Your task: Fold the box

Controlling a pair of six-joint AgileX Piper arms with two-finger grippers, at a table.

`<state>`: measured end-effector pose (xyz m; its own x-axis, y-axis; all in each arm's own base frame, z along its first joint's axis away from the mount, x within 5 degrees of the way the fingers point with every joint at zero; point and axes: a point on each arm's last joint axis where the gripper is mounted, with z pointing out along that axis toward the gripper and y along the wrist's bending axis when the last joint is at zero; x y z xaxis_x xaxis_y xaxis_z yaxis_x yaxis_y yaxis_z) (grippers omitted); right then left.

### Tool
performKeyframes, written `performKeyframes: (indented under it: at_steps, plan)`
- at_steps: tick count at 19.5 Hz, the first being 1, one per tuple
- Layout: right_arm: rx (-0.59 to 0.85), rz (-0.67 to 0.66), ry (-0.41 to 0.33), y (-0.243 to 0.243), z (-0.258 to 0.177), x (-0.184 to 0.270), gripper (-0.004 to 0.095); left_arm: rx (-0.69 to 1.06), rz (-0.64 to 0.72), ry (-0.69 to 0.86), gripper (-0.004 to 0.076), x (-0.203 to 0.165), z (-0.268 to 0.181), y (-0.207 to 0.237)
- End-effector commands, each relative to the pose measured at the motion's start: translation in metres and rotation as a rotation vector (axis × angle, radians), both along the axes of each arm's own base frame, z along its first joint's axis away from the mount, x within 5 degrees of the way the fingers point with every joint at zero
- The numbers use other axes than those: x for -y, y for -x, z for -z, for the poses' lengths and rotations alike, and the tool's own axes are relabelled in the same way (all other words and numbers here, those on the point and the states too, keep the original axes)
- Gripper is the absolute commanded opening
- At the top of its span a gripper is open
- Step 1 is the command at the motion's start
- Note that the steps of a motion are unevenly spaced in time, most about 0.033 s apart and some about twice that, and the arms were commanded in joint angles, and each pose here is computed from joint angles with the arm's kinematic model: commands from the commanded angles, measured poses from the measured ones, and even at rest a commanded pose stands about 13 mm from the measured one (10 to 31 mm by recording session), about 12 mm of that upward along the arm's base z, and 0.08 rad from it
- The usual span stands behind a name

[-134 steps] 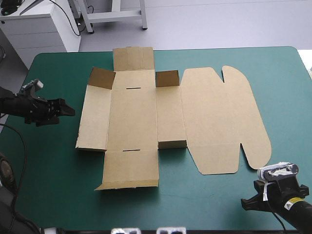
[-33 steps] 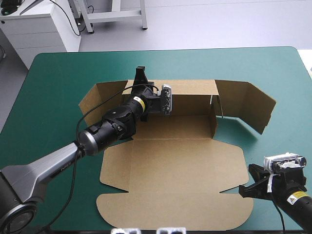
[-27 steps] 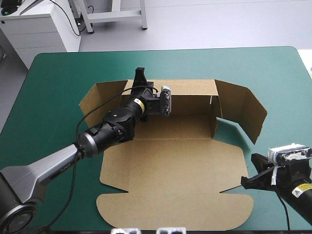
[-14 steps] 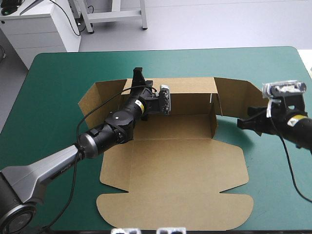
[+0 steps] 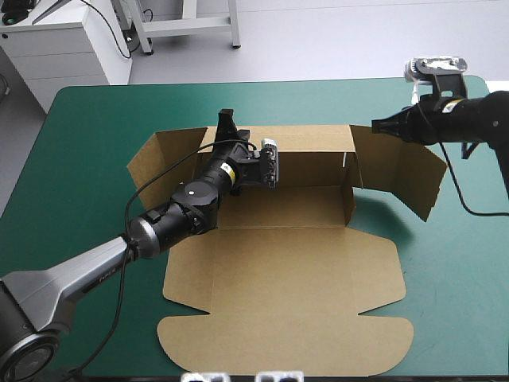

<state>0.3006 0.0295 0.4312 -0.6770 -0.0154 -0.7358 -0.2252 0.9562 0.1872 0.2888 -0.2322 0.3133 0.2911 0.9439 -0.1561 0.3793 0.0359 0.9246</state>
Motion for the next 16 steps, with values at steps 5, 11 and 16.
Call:
performKeyframes:
  at_steps: [5, 11, 16]
  plan:
    - [0.016, 0.032, -0.001, -0.056, -0.005, 0.004, -0.0012, 0.075, -0.023, 0.021, -0.0008, -0.006, -0.025, 0.003]
    - [-0.012, 0.078, -0.027, -0.103, 0.008, 0.005, -0.0012, 0.051, -0.01, 0.002, -0.0008, 0.0, -0.013, -0.001]
    - [-0.131, 0.081, 0.009, -0.131, 0.034, 0.007, -0.0012, 0.043, -0.029, -0.001, -0.0008, 0.0, -0.009, -0.003]
